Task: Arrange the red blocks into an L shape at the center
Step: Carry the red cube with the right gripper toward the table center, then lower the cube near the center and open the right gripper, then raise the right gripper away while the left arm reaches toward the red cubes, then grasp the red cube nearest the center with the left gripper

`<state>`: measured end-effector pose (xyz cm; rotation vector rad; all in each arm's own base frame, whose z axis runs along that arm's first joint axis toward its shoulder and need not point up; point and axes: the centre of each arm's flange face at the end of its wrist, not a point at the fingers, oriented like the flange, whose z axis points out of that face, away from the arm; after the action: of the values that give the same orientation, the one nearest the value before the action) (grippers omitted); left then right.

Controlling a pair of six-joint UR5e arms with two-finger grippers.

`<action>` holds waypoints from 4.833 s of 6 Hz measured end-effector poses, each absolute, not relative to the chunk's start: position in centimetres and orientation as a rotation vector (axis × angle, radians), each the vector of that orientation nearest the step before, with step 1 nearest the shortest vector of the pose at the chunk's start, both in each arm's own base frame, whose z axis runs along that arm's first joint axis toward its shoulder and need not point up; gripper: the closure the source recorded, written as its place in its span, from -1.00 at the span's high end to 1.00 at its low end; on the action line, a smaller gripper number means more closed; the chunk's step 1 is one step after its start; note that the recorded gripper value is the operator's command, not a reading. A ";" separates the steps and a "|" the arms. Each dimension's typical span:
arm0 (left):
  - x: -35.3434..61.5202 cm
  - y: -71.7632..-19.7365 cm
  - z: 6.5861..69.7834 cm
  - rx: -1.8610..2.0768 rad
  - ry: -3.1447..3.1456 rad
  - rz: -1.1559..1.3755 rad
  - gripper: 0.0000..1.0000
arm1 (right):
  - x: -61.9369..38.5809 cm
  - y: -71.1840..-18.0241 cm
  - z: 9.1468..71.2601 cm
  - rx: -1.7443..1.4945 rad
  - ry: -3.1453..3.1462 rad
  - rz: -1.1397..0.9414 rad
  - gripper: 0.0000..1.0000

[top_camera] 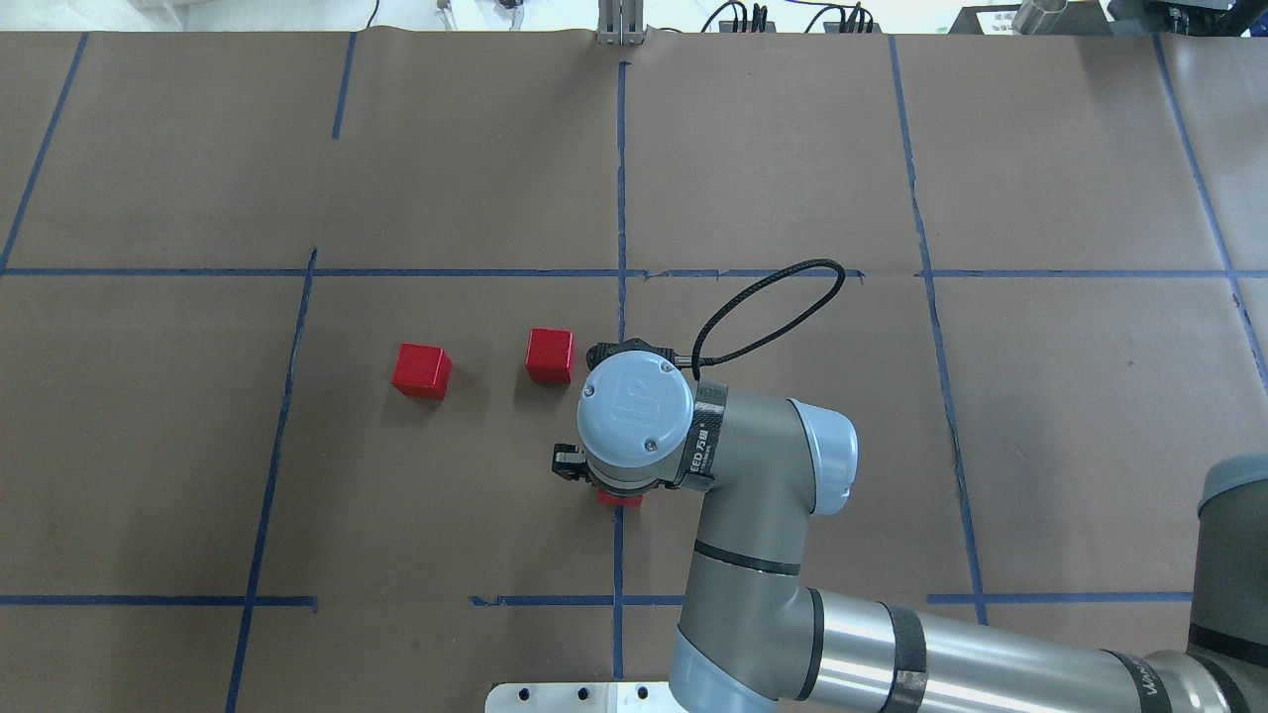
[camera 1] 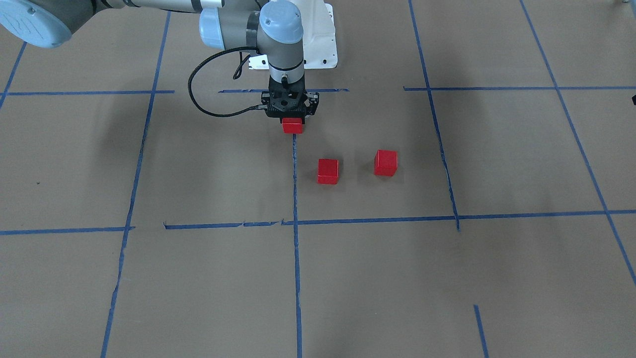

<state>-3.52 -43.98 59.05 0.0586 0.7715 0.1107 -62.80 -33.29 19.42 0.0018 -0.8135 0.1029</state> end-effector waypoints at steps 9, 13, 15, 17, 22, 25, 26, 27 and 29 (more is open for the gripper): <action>-3.5 -43.9 59.2 0.055 0.771 0.108 1.00 | -62.8 -32.8 18.4 0.034 -0.830 0.091 0.99; -2.6 -44.0 58.2 0.075 0.852 0.128 1.00 | -48.4 -34.1 15.9 0.089 -0.981 0.149 1.00; 2.2 -44.8 54.9 0.111 0.957 0.168 1.00 | -38.7 -38.1 15.8 0.041 -1.000 0.198 1.00; 11.3 -45.5 49.1 0.138 1.033 0.203 1.00 | -29.6 -42.7 20.7 0.016 -0.990 0.133 1.00; 44.9 -40.9 26.9 0.178 1.027 0.084 1.00 | -20.0 -44.5 32.2 0.013 -0.904 0.016 1.00; 54.4 -41.3 21.4 0.113 0.904 0.075 1.00 | -19.8 -44.3 33.4 0.000 -0.886 0.021 1.00; 56.4 -42.3 21.1 0.093 0.880 0.053 1.00 | -19.9 -44.3 33.5 0.000 -0.886 0.020 1.00; 58.1 -43.3 20.9 0.077 0.858 0.023 1.00 | -19.9 -44.3 33.4 0.000 -0.887 0.019 1.00; 59.3 -44.6 21.4 0.111 0.816 -0.015 1.00 | -19.9 -44.3 33.2 0.003 -0.889 0.018 1.00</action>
<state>59.34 -44.61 21.39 0.1111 0.8160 -0.0154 -19.89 -44.30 33.22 0.0033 -0.8887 0.0184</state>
